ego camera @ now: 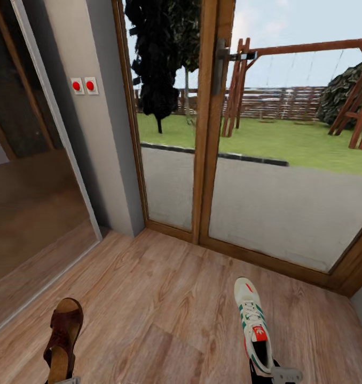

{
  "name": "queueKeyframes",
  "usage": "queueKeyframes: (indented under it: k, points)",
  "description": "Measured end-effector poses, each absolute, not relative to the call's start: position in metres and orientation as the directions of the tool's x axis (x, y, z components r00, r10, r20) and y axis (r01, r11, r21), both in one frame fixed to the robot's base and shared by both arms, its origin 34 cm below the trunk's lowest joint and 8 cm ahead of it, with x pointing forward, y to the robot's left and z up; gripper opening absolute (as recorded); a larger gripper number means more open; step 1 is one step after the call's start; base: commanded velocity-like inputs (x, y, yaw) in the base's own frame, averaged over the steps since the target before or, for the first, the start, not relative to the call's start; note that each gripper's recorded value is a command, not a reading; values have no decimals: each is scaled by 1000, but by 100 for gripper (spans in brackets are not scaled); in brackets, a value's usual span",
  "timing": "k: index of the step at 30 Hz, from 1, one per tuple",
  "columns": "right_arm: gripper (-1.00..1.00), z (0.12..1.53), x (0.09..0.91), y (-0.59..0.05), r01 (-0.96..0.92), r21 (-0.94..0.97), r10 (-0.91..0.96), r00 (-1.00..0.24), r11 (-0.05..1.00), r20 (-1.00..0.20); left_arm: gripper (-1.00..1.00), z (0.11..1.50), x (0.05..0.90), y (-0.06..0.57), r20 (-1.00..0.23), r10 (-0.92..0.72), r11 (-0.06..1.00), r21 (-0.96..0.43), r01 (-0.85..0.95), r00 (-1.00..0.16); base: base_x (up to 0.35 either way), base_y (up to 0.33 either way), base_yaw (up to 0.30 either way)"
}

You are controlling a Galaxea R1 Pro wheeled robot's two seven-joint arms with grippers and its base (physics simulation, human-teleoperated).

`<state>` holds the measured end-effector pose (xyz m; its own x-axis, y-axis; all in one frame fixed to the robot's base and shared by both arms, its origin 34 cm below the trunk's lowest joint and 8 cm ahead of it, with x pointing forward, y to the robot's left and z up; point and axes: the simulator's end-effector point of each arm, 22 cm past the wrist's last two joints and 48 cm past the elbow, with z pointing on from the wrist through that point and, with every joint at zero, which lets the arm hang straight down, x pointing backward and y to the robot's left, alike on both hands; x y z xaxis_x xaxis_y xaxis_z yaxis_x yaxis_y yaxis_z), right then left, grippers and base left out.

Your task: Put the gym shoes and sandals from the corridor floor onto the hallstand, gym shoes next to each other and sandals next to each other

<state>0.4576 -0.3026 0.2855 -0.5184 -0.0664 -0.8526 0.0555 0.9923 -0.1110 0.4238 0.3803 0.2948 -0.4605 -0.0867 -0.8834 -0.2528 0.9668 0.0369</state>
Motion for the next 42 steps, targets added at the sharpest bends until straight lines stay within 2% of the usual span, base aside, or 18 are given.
queueKeyframes:
  k: [42]
  points:
    - [-100,285,457,-303,55,-111,-66,-520,992,-852,-100,299,427,380,-890,-80,969,37,-246,-448,0,0,279]
